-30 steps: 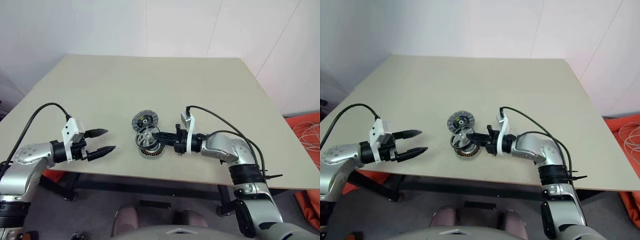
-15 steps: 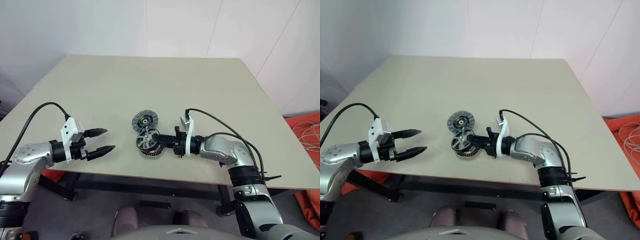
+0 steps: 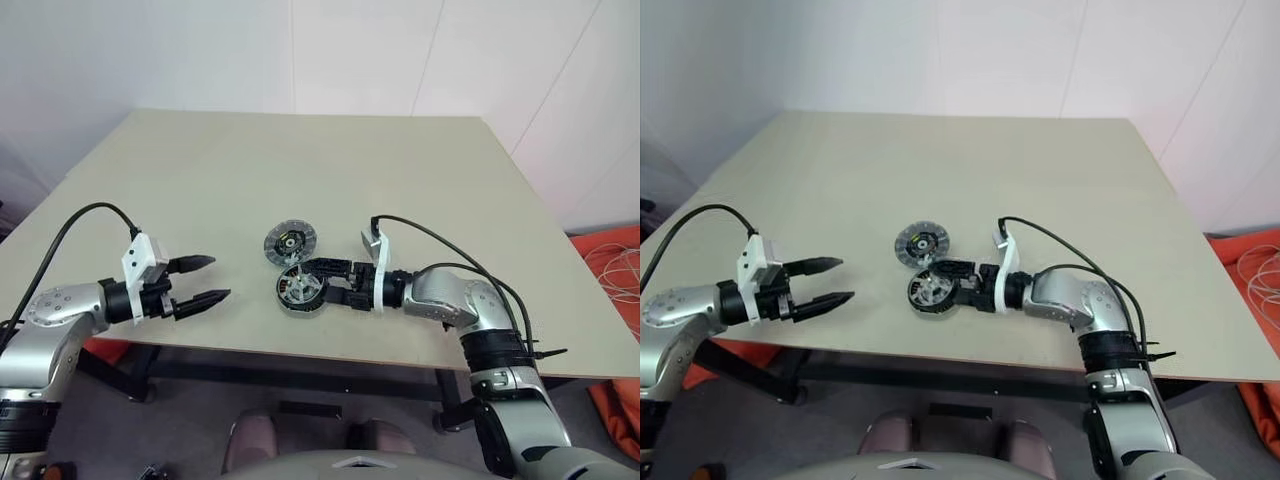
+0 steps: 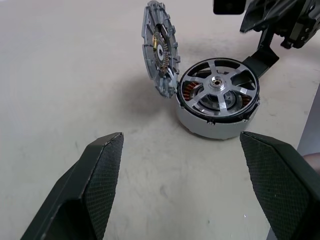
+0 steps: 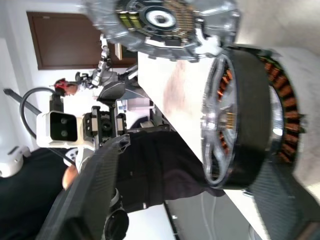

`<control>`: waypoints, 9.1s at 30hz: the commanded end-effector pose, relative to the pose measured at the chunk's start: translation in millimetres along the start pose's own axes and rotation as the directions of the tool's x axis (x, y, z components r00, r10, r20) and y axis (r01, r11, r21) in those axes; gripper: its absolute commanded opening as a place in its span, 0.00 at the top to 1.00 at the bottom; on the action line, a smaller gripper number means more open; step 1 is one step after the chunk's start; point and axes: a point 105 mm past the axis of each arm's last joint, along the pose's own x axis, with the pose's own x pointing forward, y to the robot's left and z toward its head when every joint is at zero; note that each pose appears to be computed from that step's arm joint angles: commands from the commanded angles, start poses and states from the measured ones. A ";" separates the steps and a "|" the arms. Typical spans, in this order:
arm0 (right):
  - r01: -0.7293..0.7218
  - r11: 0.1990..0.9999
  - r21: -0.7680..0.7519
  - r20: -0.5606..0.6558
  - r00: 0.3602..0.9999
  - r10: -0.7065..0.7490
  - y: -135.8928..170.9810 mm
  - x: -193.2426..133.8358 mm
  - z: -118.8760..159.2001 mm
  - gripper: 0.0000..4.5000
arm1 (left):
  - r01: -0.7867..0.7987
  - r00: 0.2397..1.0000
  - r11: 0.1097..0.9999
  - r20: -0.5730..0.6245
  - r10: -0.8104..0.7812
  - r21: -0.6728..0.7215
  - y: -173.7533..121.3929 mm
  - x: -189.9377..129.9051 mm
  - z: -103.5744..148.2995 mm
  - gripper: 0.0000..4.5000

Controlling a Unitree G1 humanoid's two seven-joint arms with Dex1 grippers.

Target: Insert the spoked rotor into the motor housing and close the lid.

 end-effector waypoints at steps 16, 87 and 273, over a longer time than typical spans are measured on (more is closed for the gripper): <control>0.125 0.935 -0.333 -0.044 0.988 -0.147 17.3 -60.0 6.2 0.01 | 0.046 0.998 0.998 0.037 -0.048 0.038 4.9 16.0 8.4 0.12; -0.761 -0.536 -0.365 -0.216 0.630 -0.746 13.7 -26.6 57.0 0.20 | 0.032 0.995 0.999 0.093 -0.033 0.020 -8.1 31.7 11.6 0.12; 0.106 0.136 -0.985 0.083 0.983 -0.163 28.4 -19.0 67.1 1.00 | -0.076 0.990 0.997 0.119 0.079 -0.025 21.9 47.2 24.9 0.12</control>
